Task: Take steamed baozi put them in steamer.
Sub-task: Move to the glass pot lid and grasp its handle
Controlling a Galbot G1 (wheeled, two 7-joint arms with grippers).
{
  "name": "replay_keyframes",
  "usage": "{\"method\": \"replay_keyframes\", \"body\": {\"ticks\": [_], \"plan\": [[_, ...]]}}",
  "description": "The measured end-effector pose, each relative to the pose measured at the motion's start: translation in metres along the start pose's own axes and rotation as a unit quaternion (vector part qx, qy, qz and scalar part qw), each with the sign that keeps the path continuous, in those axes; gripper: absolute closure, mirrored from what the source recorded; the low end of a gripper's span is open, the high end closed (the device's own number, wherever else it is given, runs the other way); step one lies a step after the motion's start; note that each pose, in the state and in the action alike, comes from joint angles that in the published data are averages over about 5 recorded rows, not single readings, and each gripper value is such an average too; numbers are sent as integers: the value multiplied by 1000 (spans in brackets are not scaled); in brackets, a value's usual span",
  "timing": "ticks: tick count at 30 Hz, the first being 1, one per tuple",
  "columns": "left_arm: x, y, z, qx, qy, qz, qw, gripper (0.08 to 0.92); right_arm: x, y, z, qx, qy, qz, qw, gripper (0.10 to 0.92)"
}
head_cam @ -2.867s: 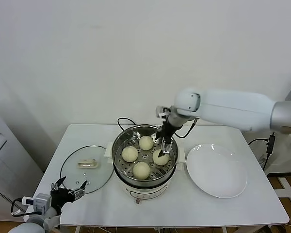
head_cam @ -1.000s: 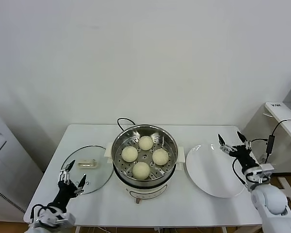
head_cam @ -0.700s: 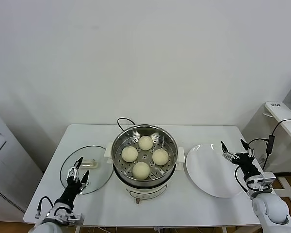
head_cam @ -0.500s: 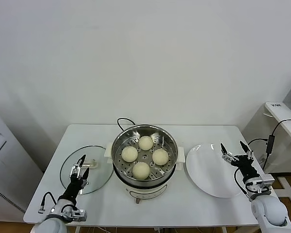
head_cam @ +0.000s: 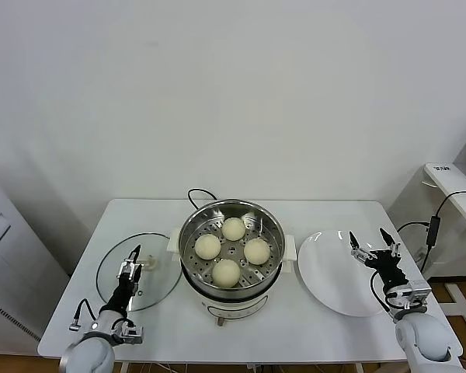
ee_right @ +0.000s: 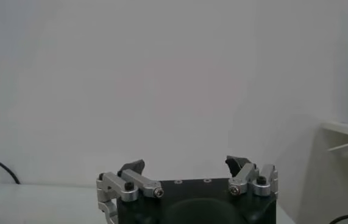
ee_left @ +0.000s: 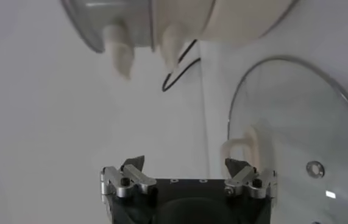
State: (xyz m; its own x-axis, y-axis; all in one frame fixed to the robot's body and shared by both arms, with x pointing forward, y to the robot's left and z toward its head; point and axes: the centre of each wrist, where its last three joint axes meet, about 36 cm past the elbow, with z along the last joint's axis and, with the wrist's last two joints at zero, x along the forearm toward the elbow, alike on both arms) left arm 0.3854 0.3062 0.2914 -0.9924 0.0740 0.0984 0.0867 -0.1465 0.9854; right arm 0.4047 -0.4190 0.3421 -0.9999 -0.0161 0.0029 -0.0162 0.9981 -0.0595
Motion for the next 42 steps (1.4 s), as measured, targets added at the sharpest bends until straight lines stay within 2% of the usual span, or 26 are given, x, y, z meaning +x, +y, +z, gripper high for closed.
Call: {"method": "replay_keyframes", "body": {"ticks": [19, 22, 35, 42], "plan": [[-37, -13, 4, -11, 23, 3, 1000, 177, -3, 0, 5, 4, 3, 5, 1000, 200], [-42, -13, 4, -9, 25, 3, 1000, 202, -3, 0, 5, 3, 3, 5, 1000, 200], [-43, -16, 5, 4, 24, 3, 1000, 562, -3, 2, 7, 2, 4, 7, 1000, 200], [-39, -8, 11, 11, 26, -7, 1000, 769, -2, 4, 8, 5, 4, 4, 1000, 200]]}}
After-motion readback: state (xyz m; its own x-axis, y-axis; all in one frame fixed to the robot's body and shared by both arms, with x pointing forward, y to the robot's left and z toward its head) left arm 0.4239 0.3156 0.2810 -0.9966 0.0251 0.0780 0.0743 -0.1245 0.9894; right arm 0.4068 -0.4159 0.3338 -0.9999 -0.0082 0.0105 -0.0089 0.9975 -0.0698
